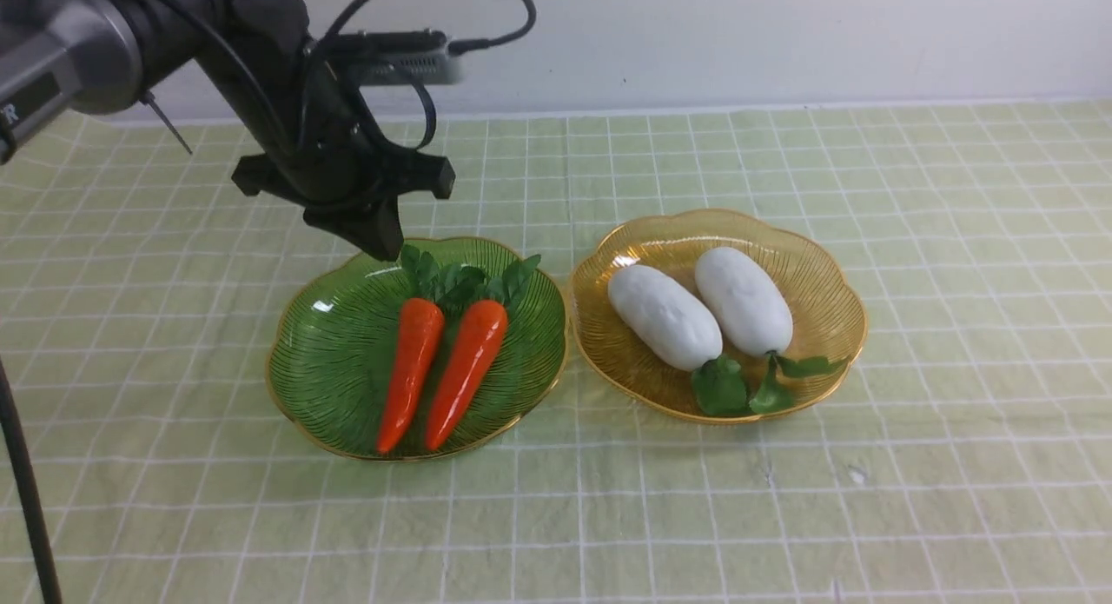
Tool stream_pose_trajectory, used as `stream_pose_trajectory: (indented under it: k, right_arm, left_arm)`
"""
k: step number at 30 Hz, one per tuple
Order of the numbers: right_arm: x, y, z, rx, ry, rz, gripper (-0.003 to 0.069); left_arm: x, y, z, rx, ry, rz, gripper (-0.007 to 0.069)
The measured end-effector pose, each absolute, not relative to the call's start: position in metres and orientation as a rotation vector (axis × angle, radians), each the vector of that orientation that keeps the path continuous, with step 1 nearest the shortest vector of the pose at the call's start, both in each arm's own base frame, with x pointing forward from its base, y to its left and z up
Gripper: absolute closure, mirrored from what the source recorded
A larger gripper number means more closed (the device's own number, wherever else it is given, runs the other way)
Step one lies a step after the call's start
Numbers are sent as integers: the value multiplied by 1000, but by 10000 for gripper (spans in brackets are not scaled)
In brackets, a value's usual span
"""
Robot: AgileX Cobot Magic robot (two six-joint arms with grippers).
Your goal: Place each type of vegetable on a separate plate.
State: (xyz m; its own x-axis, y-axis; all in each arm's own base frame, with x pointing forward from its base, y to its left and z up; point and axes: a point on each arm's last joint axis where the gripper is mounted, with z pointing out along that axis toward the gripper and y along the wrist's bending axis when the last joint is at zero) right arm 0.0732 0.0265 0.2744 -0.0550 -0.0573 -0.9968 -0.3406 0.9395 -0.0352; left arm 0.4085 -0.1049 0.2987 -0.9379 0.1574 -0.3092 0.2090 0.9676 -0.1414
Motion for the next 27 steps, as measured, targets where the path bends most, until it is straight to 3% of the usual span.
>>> stream_pose_trajectory:
  k: [10, 18, 27]
  right_arm:
    - [61, 17, 254, -249, 1603, 183, 673]
    - [57, 7, 187, -134, 1721, 60, 673]
    - [55, 6, 180, -142, 1767, 38, 673]
  left_arm:
    - [411, -106, 297, 271, 2827, -248, 633]
    - [412, -106, 294, 271, 2834, -247, 633]
    - [410, -105, 300, 267, 2821, -249, 633]
